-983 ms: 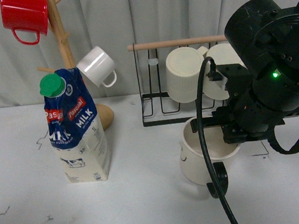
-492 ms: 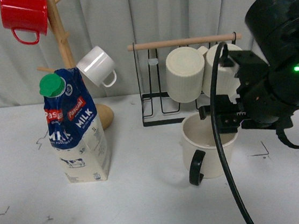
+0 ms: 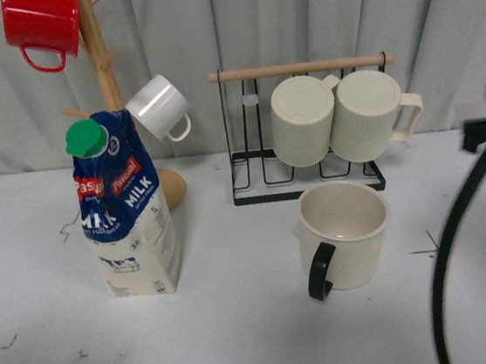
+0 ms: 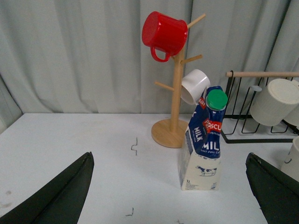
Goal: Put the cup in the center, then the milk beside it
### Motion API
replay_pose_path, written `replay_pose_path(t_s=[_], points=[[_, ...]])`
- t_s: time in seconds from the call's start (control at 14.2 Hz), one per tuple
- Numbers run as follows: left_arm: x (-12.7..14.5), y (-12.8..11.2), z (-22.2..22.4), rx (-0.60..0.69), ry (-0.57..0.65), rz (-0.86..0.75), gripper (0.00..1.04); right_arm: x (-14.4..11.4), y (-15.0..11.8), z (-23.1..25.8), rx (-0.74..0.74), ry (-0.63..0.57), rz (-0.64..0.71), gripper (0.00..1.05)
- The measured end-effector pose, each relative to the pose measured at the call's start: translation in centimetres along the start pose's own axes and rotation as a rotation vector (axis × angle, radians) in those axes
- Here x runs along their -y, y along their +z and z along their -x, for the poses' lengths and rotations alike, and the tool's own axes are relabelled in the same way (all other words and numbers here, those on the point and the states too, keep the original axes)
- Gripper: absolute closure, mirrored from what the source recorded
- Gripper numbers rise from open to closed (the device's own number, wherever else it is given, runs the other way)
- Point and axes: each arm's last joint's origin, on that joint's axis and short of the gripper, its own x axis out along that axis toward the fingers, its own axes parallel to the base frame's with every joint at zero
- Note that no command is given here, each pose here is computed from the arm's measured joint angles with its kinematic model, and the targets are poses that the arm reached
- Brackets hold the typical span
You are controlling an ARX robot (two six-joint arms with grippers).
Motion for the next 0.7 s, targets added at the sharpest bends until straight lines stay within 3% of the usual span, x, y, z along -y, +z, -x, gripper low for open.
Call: replay_pose_path(t_s=[0.07, 0.21, 0.7], points=[[0.0, 0.0, 0.0, 0.0, -0.003, 0.0, 0.07, 0.9, 1.7, 1.6, 0.13, 0.0, -0.024, 0.75], [0.0, 0.0, 0.0, 0.0, -0.002, 0.0, 0.07, 2.1, -0.2, 4.5, 0.046, 0.02, 0.004, 1.02], [0.0, 0.0, 0.0, 0.0, -0.002, 0.0, 0.07, 5.6, -0.2, 11.2, 0.066, -0.001, 0.003, 1.03]])
